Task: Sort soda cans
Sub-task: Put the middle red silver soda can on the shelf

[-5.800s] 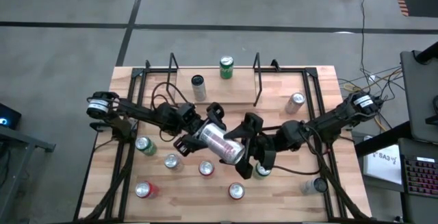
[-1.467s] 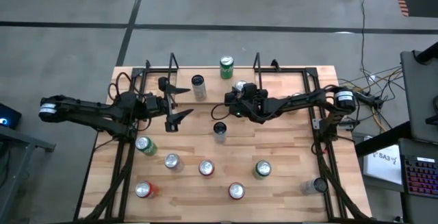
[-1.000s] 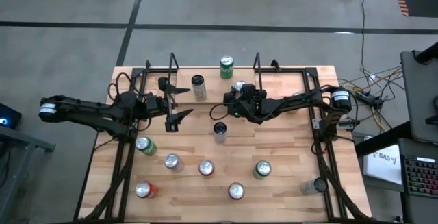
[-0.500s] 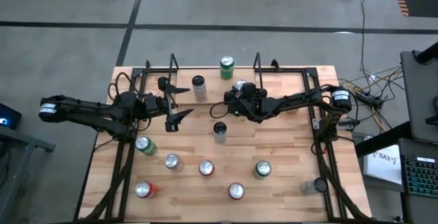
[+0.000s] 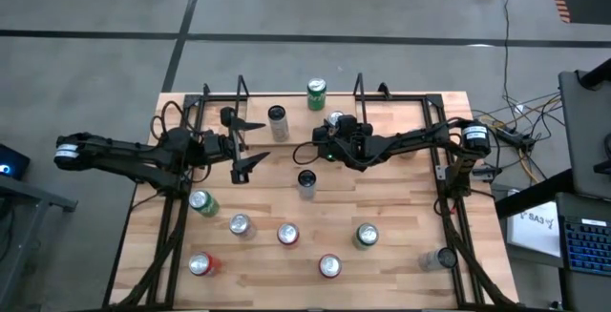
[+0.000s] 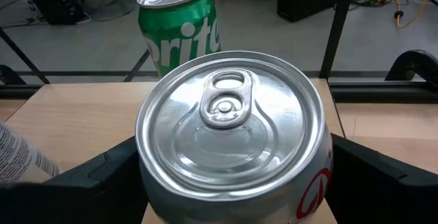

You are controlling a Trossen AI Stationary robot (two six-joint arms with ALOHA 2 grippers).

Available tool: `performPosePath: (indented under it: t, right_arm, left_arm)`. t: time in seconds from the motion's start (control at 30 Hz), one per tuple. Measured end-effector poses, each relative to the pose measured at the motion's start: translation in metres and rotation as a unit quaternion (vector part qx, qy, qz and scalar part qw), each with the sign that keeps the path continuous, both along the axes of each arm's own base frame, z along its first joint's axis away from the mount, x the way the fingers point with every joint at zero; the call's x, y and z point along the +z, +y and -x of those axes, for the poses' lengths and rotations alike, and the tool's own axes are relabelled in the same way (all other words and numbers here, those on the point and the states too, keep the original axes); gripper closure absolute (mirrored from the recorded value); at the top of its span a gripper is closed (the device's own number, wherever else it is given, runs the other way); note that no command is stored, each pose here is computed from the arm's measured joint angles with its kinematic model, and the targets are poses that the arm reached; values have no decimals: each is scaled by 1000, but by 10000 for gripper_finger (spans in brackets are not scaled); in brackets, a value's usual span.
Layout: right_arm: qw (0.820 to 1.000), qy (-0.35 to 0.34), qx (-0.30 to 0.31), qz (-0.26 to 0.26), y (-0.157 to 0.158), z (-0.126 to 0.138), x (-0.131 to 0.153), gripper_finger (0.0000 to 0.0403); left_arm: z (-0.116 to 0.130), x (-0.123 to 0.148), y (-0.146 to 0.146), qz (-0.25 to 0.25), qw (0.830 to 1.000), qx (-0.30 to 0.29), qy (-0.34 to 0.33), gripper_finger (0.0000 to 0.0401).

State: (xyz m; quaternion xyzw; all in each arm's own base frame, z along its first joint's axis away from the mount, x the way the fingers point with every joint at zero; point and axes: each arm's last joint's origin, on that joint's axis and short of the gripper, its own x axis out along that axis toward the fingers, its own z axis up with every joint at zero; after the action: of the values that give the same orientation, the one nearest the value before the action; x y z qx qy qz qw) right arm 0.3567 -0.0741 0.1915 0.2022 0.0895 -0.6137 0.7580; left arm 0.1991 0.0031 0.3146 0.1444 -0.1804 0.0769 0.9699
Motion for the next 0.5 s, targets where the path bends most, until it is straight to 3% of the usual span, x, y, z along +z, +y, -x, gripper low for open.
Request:
performPosePath:
  t: [0.5]
  right_arm:
    - [1000, -8, 0, -1, -2, -2, 4, 67]
  left_arm:
    - [0, 0, 0, 0, 1000, 0, 0, 97]
